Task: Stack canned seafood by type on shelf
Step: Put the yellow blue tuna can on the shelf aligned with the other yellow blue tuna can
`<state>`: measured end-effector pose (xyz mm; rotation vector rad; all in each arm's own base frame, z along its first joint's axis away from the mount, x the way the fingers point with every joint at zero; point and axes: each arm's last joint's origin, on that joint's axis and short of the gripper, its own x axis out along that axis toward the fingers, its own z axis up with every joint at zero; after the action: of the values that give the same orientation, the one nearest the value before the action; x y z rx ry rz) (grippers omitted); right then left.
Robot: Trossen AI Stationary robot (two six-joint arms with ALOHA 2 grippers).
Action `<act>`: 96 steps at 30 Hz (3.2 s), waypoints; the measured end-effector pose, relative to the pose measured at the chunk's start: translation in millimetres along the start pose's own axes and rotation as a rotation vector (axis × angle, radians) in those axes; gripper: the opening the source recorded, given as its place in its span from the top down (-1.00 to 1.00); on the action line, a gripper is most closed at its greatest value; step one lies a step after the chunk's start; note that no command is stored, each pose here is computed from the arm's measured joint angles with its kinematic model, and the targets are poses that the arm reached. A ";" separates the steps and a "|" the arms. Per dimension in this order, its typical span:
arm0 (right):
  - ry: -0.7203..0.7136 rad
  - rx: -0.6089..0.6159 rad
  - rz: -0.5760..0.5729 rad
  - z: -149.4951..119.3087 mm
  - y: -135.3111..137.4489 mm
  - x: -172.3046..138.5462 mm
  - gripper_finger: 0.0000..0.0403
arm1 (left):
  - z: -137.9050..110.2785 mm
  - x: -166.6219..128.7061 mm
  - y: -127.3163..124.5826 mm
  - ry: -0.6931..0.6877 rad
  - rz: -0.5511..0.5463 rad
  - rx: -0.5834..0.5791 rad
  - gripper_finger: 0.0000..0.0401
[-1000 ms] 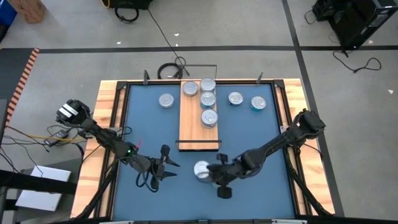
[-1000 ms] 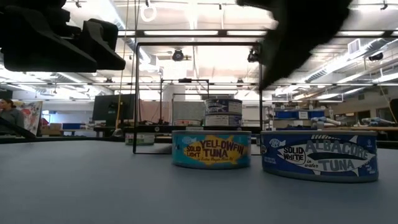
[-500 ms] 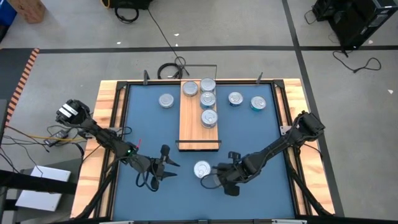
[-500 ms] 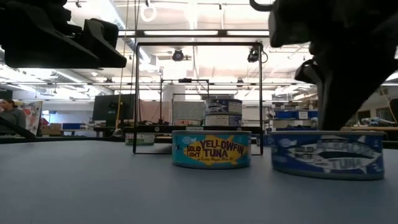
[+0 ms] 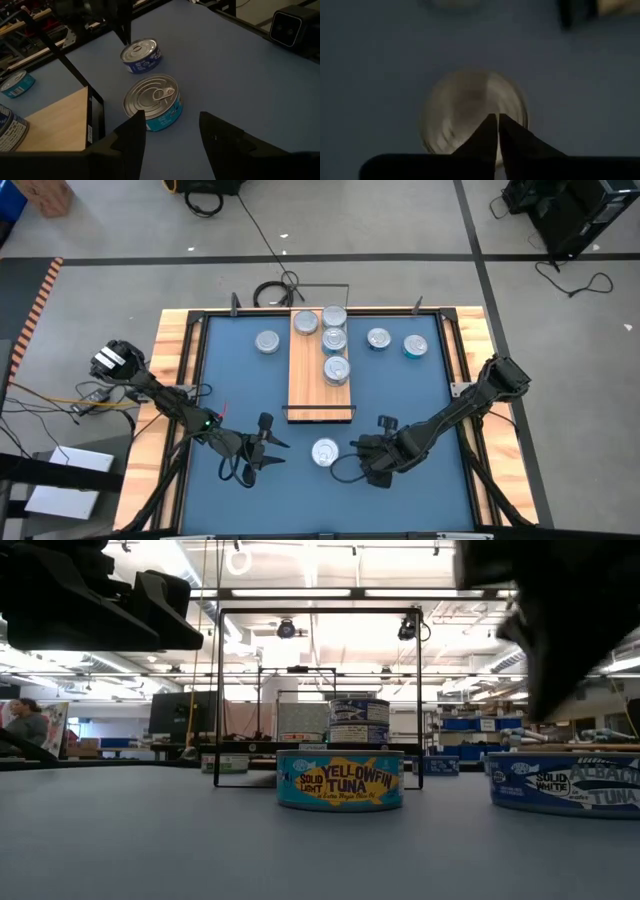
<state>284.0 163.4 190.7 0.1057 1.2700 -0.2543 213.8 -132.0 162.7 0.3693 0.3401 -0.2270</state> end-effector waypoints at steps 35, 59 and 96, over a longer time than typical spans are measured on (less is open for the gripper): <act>-0.373 -0.367 0.213 53.2 29.4 -0.9 0.96 | -1.2 5.1 22.1 -0.102 -0.162 -0.169 0.99; -0.117 -0.715 -0.016 86.6 60.7 30.7 0.54 | -14.5 -4.5 27.8 -0.209 -0.249 -0.246 1.00; -0.176 -0.632 -0.009 84.9 43.8 36.5 0.99 | -12.5 1.4 30.7 -0.120 -0.089 0.021 0.66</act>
<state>383.7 182.4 178.4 -0.4545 1.1245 0.1358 220.1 -99.5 160.8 0.3600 0.2360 -0.3385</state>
